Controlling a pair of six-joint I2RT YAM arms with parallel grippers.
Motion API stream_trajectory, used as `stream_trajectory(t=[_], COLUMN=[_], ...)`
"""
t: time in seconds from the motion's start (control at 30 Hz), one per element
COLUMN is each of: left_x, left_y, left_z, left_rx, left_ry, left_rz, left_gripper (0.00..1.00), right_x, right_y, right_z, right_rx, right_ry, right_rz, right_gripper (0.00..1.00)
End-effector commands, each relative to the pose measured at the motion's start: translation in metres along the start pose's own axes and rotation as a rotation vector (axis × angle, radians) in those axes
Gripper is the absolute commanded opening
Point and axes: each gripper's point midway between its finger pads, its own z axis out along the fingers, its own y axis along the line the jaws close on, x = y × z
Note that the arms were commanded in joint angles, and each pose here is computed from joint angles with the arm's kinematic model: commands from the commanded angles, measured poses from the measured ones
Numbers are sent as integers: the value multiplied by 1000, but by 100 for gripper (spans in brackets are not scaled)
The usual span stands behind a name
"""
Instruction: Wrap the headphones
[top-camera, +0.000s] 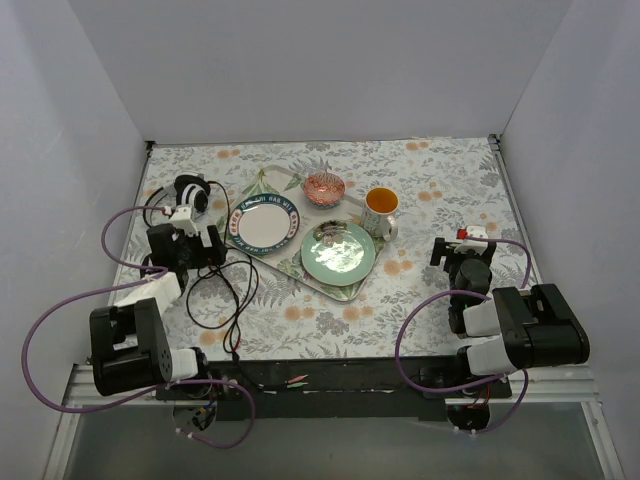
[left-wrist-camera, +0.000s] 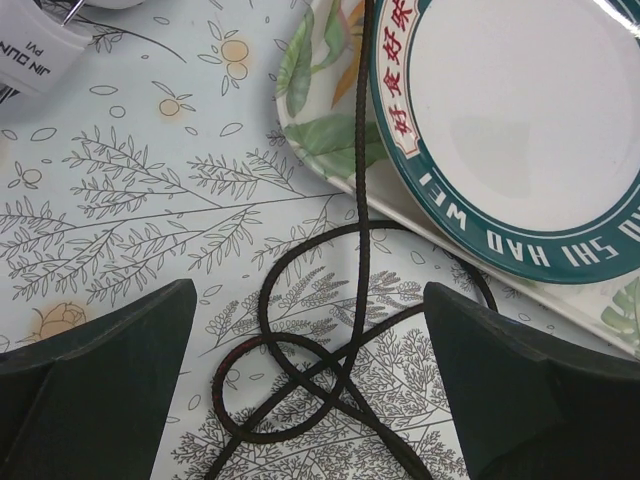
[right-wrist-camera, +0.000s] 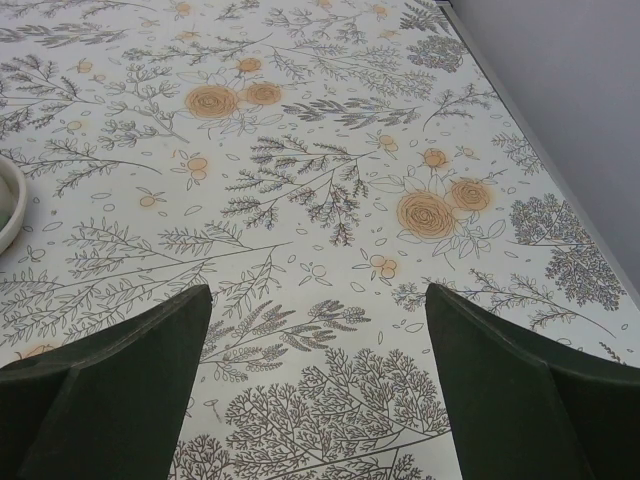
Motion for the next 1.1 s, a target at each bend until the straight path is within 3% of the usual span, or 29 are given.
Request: stream_trajectory(t=[0.0, 0.07, 0.2, 0.23, 0.3, 0.33, 0.4, 0.5, 0.67, 0.83, 0.93, 1.03, 1.07], left_x=[-44, -43, -83, -108, -109, -134, -117, -133, -114, -94, -72, -60, -59], left_y=[10, 13, 36, 52, 76, 100, 131, 165, 209, 230, 225, 209, 203], left_z=[-6, -10, -25, -32, -26, -33, -14, -3, 30, 55, 70, 78, 80], left_rx=[-69, -71, -141, -185, -221, -285, -346, -452, -561, -600, -551, -485, -466], left_ry=[-66, 2, -44, -83, -25, -62, 33, 54, 161, 253, 321, 349, 353], left_rz=[34, 91, 55, 33, -50, -75, -145, -132, -128, -127, -133, -121, -116], left_gripper=[98, 98, 98, 98, 98, 98, 96, 91, 88, 86, 78, 59, 45], right_x=[-18, -20, -24, -31, -35, -40, -64, -93, -97, -100, -101, -104, -106], right_y=[-1, -3, -3, -4, -8, -9, -7, 11, 35, 52, 61, 68, 70], right_z=[6, 5, 3, 6, 5, 6, 6, 7, 13, 15, 16, 15, 15], right_rx=[12, 20, 11, 22, 38, 44, 36, -65, -179, -237, -271, -292, -300], right_ry=[-60, -70, -62, -70, -44, -45, -99, -142, -49, -42, -34, -33, -35], right_rz=[16, 17, 1, 10, 8, 16, 68, 82, 47, 8, 3, -9, -11], right_gripper=[97, 98, 97, 97, 97, 97, 97, 95, 93, 93, 92, 92, 92])
